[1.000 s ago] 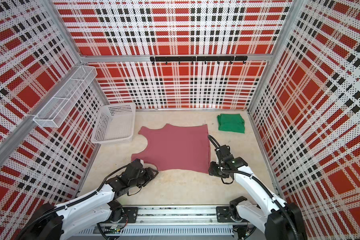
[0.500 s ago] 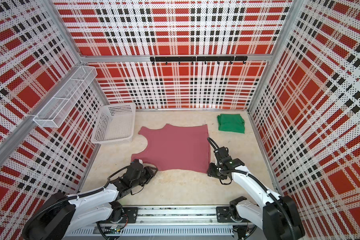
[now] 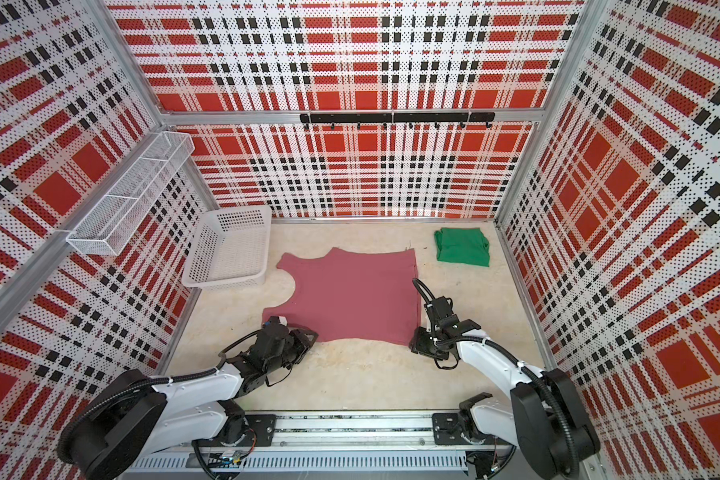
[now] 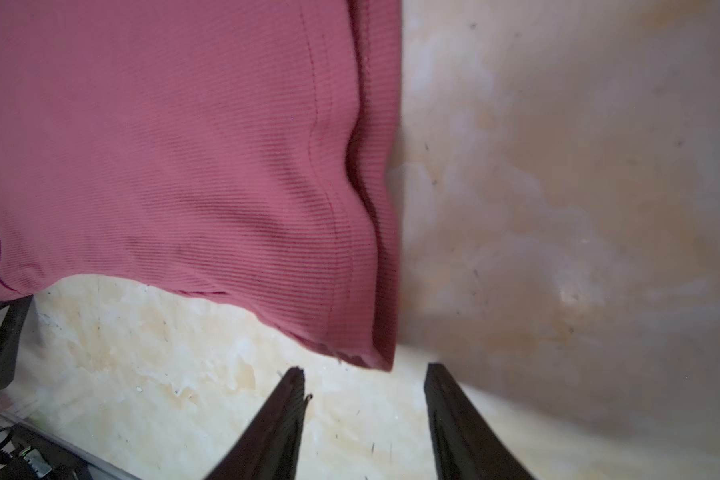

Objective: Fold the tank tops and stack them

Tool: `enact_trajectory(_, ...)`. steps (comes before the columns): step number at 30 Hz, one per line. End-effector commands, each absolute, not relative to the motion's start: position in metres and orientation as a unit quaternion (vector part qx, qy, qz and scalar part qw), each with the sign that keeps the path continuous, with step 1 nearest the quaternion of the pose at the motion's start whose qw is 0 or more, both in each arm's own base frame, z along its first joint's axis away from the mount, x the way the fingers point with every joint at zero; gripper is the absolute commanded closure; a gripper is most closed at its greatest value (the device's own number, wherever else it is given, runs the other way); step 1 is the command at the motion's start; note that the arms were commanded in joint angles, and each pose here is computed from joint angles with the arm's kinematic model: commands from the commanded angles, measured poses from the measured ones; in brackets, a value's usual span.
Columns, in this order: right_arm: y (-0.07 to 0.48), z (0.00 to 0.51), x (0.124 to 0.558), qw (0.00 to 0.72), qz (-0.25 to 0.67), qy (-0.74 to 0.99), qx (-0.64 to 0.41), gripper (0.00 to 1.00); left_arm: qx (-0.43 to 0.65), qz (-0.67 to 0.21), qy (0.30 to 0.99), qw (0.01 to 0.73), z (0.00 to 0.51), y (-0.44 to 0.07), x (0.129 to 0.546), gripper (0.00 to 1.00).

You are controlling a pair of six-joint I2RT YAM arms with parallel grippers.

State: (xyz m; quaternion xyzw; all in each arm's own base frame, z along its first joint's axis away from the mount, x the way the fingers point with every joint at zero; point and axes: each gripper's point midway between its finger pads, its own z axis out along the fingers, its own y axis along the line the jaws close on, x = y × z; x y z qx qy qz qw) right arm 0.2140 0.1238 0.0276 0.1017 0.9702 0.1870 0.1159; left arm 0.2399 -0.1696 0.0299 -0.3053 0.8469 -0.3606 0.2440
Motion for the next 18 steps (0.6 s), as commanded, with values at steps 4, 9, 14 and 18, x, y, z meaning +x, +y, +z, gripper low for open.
enact_trajectory(4,0.1265,0.0253,0.223,0.135,0.195,0.965,0.111,0.49,-0.301,-0.361,0.851,0.236,0.0257,-0.1736,0.2378,0.58)
enact_trajectory(9,0.1284,0.0258,0.2287,0.144,0.201,0.962,0.115,0.5,-0.302,-0.358,0.853,0.231,0.0203,-0.1748,0.2368,0.62)
enact_trajectory(14,0.1298,0.0223,0.2286,0.138,0.202,0.963,0.115,0.56,-0.297,-0.359,0.855,0.228,0.0197,-0.1798,0.241,0.74)
enact_trajectory(18,0.1287,0.0213,0.2264,0.133,0.198,0.964,0.114,0.73,-0.295,-0.36,0.855,0.23,0.021,-0.1812,0.2431,0.88)
